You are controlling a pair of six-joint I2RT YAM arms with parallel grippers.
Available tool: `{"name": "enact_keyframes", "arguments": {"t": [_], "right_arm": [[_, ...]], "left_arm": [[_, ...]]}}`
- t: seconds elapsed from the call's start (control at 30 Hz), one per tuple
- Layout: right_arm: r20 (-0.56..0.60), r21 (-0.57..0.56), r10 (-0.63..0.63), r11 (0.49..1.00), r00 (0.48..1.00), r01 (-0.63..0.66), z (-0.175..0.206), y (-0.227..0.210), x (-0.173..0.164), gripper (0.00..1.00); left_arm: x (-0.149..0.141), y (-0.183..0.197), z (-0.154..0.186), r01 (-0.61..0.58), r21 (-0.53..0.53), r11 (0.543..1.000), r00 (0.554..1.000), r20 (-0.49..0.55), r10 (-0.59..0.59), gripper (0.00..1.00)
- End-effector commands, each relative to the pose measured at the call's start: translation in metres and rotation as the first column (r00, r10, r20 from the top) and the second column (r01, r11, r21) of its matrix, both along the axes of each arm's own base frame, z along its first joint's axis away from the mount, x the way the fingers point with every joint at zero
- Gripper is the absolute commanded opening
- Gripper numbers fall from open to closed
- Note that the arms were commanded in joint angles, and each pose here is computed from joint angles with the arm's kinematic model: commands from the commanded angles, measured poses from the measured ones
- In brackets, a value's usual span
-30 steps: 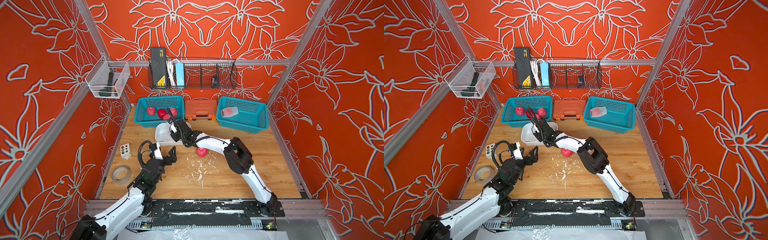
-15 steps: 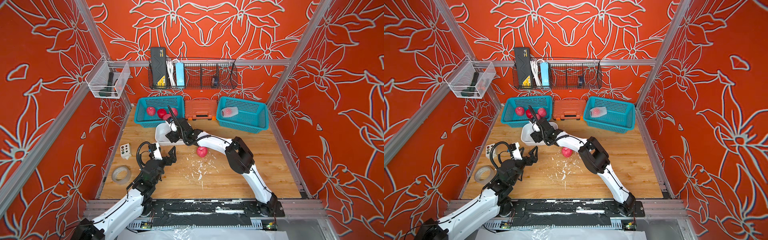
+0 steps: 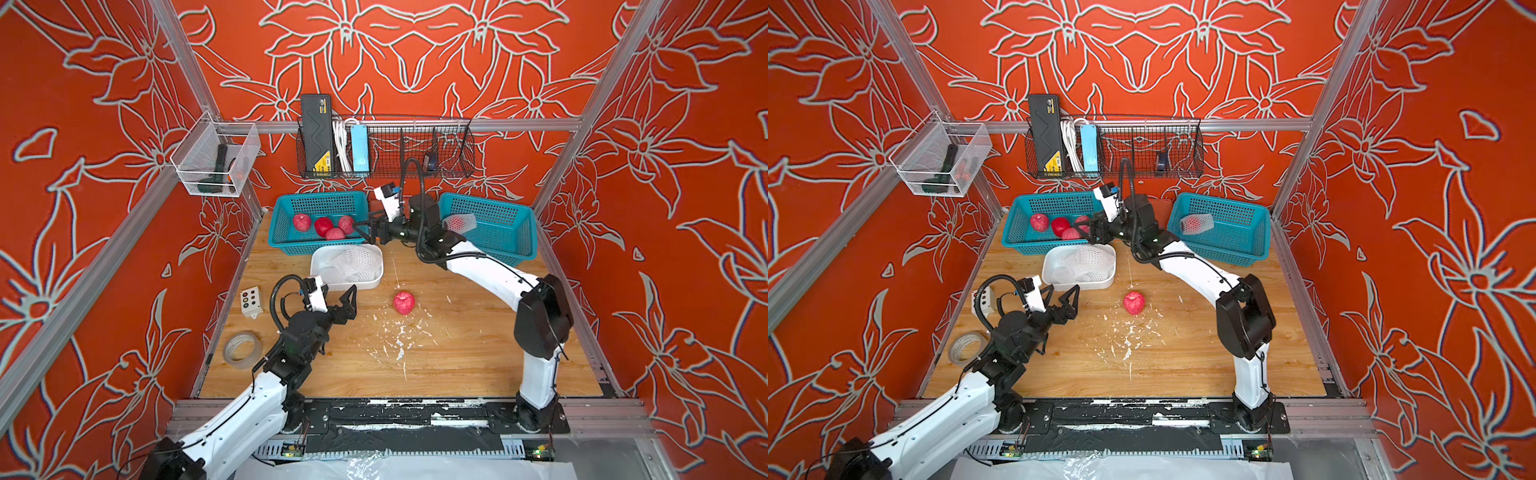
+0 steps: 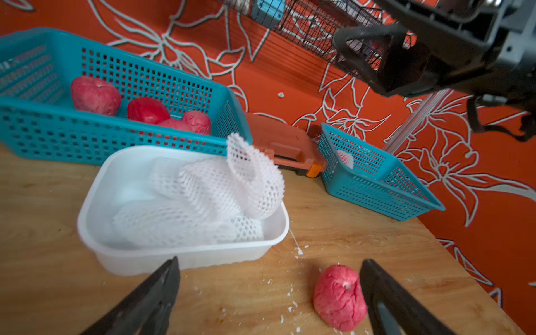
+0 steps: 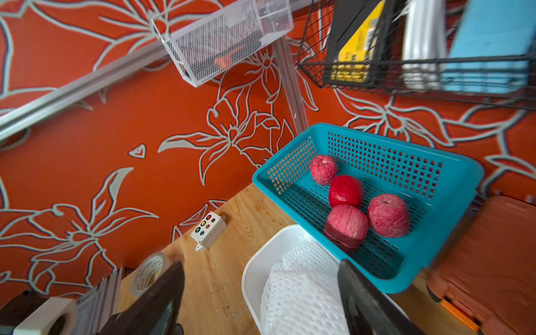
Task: Remove foam nets from apples
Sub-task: Place the foam net into the storage box, then pick up the apple from the center of the board.
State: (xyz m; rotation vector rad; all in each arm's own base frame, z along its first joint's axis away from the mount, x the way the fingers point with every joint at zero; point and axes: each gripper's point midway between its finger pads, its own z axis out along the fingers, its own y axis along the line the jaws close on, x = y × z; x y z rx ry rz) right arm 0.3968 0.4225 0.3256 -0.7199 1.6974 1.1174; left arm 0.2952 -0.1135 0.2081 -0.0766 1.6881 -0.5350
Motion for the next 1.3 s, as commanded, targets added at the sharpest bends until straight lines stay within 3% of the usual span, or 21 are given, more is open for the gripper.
{"name": "enact_keyframes", "arguments": {"t": [0.0, 0.1, 0.2, 0.3, 0.5, 0.67, 0.87, 1.03, 1.27], "right_arm": [[-0.025, 0.025, 0.013, 1.000, 1.000, -0.012, 0.003, -0.020, -0.018, 0.83], [0.013, -0.021, -0.102, 0.994, 0.995, 0.103, -0.011, -0.060, -0.026, 0.84], [0.045, -0.110, -0.210, 0.971, 0.977, 0.214, -0.039, -0.103, -0.046, 0.85], [0.096, -0.177, -0.305, 0.932, 0.948, 0.317, -0.073, -0.150, -0.077, 0.88], [0.203, -0.177, -0.382, 0.891, 0.901, 0.418, -0.137, -0.214, -0.132, 0.93], [0.233, -0.197, -0.360, 0.892, 0.903, 0.406, -0.164, -0.218, -0.141, 0.93], [0.217, -0.176, -0.287, 0.929, 0.933, 0.326, -0.168, -0.199, -0.141, 0.93], [0.221, -0.137, -0.299, 0.933, 0.928, 0.333, -0.164, -0.201, -0.144, 0.94], [0.195, -0.158, -0.289, 0.934, 0.937, 0.321, -0.169, -0.196, -0.140, 0.94]], "left_arm": [[0.007, -0.034, 0.020, 0.136, 0.056, 0.989, 0.991, 0.005, -0.136, 0.95], [0.009, -0.075, 0.016, 0.235, 0.156, 0.959, 0.972, -0.049, -0.230, 0.96], [0.010, -0.114, -0.011, 0.344, 0.242, 0.907, 0.937, -0.150, -0.316, 0.98], [0.011, -0.138, -0.033, 0.431, 0.261, 0.864, 0.897, -0.229, -0.378, 0.98], [0.016, -0.163, -0.062, 0.501, 0.281, 0.819, 0.857, -0.294, -0.423, 0.98], [0.029, -0.164, -0.079, 0.476, 0.332, 0.814, 0.869, -0.321, -0.377, 0.98], [0.028, -0.178, -0.103, 0.532, 0.291, 0.795, 0.831, -0.362, -0.423, 0.98], [0.027, -0.186, -0.120, 0.562, 0.282, 0.778, 0.809, -0.382, -0.446, 0.98], [0.030, -0.191, -0.131, 0.572, 0.293, 0.766, 0.805, -0.378, -0.457, 0.95]]}}
